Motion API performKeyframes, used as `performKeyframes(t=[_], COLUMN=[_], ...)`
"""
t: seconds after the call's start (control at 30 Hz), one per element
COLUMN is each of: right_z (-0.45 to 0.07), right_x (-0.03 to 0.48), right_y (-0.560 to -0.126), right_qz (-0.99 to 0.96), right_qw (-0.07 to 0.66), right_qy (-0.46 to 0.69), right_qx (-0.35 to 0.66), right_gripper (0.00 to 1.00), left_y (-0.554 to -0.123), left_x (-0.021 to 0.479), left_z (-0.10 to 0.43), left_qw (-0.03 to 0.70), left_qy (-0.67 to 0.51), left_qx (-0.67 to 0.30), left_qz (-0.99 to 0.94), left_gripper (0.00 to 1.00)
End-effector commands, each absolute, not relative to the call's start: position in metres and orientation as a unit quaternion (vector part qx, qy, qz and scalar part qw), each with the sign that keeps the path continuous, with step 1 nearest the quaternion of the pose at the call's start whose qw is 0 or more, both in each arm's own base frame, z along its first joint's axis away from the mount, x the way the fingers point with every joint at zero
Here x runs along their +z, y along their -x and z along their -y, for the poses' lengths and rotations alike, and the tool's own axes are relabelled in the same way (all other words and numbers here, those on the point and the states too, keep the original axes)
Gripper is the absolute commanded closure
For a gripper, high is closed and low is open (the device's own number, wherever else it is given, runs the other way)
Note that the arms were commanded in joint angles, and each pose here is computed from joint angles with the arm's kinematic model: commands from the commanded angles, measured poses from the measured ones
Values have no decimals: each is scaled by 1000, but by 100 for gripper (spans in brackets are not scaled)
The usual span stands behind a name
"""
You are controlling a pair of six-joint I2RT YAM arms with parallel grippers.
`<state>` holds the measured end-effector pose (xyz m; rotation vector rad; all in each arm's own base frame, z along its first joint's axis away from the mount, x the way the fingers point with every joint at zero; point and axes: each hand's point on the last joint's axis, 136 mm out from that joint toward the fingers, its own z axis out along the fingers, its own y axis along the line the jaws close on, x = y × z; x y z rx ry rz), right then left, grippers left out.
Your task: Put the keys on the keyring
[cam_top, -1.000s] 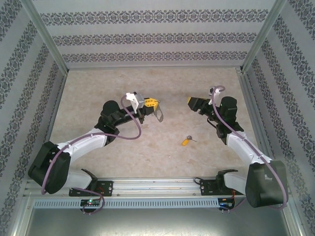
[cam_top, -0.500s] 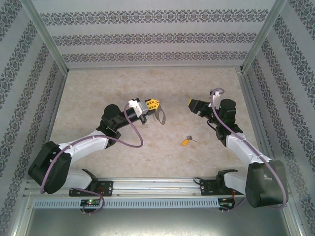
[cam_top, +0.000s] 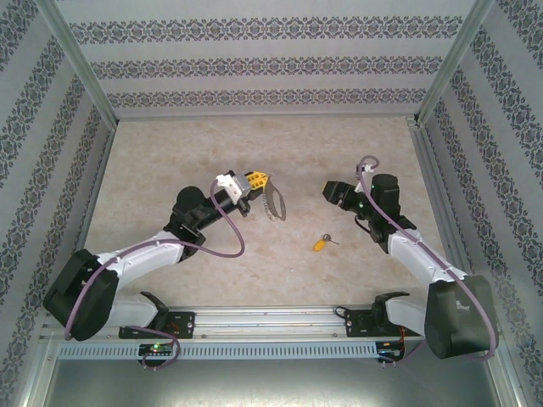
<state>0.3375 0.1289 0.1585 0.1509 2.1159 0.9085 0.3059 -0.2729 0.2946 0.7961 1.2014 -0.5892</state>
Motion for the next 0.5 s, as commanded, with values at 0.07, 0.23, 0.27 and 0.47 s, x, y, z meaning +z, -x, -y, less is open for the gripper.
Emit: performKeyframes(t=[0.07,0.23,0.27,0.47], right_z=[-131,-130,-130,-128], right_x=[115,83,79,62], right_y=[-312,-292,-290,-282], right_qz=[-893,-928,-933,-952], right_qw=[351,316,310,293], right_qy=[-72,-71,-69,-42], right_qx=[273,184,168,79], right_gripper=[43,49,50,54], left_y=[-304,-295,-292,-282], left_x=[292,292,292,297], left_z=[261,252,251,244], left_qw=[696,691,692,702], left_qy=[-301,-278,-278,-269], left_qx=[-289,-307,-308,-319], left_qz=[-584,-593,-591,-578], left_gripper=[100,100,100,100])
